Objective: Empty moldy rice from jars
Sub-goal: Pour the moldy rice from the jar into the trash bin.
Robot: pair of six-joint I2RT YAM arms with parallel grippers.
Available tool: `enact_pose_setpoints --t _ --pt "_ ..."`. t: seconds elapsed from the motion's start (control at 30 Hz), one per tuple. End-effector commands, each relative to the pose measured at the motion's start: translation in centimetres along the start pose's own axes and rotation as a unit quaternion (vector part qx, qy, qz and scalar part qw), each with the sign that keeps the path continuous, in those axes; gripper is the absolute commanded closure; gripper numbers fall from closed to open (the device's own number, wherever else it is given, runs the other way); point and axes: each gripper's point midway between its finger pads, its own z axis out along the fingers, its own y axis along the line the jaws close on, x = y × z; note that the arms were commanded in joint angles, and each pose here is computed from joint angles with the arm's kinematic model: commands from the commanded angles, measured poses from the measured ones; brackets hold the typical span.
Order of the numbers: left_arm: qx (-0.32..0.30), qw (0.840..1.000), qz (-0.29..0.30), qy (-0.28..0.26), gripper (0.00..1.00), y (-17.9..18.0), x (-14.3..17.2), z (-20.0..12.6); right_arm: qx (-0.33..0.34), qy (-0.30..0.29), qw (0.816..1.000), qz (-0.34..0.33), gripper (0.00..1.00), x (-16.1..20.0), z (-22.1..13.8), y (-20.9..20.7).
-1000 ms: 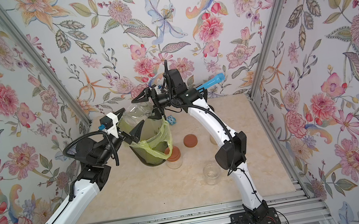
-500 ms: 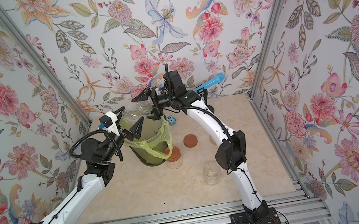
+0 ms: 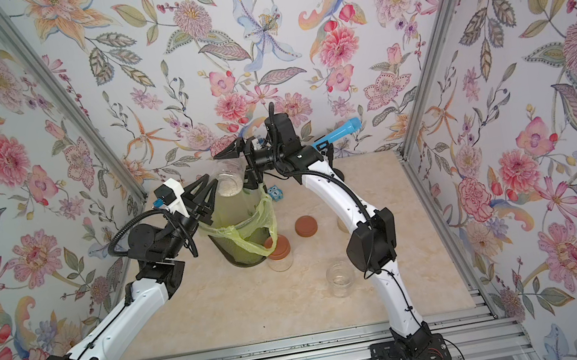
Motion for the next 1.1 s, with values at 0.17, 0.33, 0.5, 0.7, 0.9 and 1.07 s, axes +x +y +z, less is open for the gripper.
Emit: enact_pose_setpoints --t 0.17,0.33,0.5,0.7,0.9,1.07 --pt "0.017 0.999 -0.015 0.046 0.22 -0.2 2.0 0.3 -0.046 0.022 0.995 -0.083 1.0 3.8 -0.9 5.4" --pt "0.009 0.999 -0.022 0.048 0.0 -0.1 2.0 0.0 -0.043 0.006 0.995 -0.092 1.0 3.2 -1.3 5.2" --pt "-0.006 0.998 -0.042 0.042 0.0 -0.1 2.0 0.0 -0.026 -0.022 0.991 -0.13 1.0 3.2 -1.4 5.3" --pt "-0.004 0.998 -0.06 0.037 0.0 -1.0 2.2 0.1 -0.005 -0.05 0.982 -0.18 1.0 3.7 -0.8 4.7" --pt "-0.015 0.997 -0.064 0.035 0.0 -1.4 2.2 0.1 0.0 -0.057 0.978 -0.199 1.0 4.0 0.0 4.6" --pt "-0.042 0.996 -0.06 0.045 0.0 -0.4 2.9 0.3 -0.001 -0.05 0.978 -0.203 1.0 4.6 0.5 4.6"
